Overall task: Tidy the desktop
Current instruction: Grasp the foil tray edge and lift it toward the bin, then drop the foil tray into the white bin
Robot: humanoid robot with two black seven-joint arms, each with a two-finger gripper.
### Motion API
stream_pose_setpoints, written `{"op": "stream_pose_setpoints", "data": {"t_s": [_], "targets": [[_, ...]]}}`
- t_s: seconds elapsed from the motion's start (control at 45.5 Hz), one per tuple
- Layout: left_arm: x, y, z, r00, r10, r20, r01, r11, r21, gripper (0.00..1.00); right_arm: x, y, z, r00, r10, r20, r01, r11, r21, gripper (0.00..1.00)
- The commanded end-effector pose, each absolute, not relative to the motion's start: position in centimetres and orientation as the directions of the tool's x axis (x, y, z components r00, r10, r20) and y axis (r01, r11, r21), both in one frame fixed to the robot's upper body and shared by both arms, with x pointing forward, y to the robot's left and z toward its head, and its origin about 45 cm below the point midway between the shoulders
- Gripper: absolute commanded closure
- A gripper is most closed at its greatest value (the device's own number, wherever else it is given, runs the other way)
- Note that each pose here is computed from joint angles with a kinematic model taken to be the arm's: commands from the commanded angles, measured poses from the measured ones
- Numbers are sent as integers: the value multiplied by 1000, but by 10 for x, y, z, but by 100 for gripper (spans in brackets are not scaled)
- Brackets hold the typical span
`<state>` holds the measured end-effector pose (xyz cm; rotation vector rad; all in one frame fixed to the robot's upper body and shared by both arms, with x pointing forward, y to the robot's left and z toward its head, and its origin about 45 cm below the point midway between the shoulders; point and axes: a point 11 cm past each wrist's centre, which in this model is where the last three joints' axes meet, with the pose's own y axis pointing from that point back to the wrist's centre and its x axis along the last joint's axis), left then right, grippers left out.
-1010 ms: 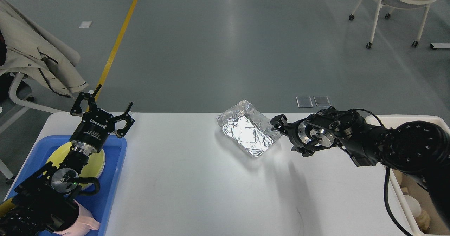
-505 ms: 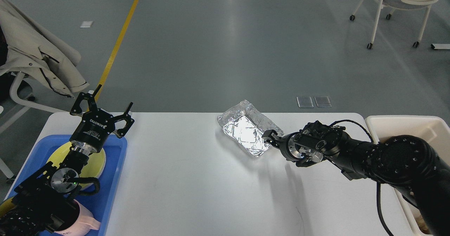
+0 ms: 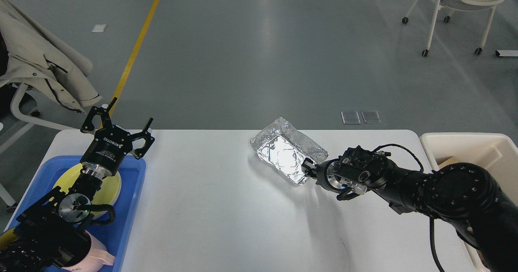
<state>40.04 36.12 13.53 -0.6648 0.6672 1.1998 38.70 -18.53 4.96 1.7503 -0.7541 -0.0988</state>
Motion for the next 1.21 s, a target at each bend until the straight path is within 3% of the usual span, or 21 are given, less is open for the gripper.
{"op": "stream_pose_setpoints", "data": {"t_s": [0.0,0.022,0.154,0.22,0.307,0.395,0.527,0.659,0.768,0.856,1.032,1.186], "targets": [[400,361,135,228,603,-764,-967,229,-108,0,387,-186,49,791,-528,310,-433,-124,893,94],[400,361,135,227,604,-764,-968,228,-107,0,386,-185,49,792,-528,307,-430,-127,894,100],[400,361,135,226,604,-764,-968,228,-107,0,391,-186,56,803,-515,299,-425,-144,894,100],[400,361,135,227,604,-764,-968,228,-107,0,405,-193,77,825,-475,305,-425,-167,890,100],[400,361,135,228,603,-764,-967,229,-108,0,428,-244,121,827,-430,362,-445,-107,889,100],[400,361,135,228,603,-764,-967,229,-108,0,453,-279,191,830,-350,434,-476,-40,878,100],[400,361,135,227,604,-764,-968,228,-107,0,456,-308,311,870,-233,433,-448,-13,894,100],[400,361,135,228,603,-764,-967,229,-108,0,424,-299,438,913,-88,399,-403,-39,914,100],[400,361,135,228,603,-764,-967,229,-108,0,399,-286,515,895,-4,445,-444,-59,894,100],[400,361,135,228,603,-764,-967,229,-108,0,391,-290,531,880,-2,475,-474,-49,879,100],[400,361,135,226,604,-764,-968,228,-107,0,387,-334,522,890,-56,453,-449,66,891,100],[400,361,135,227,604,-764,-968,228,-107,0,383,-466,469,856,-188,482,-423,282,861,100]]}}
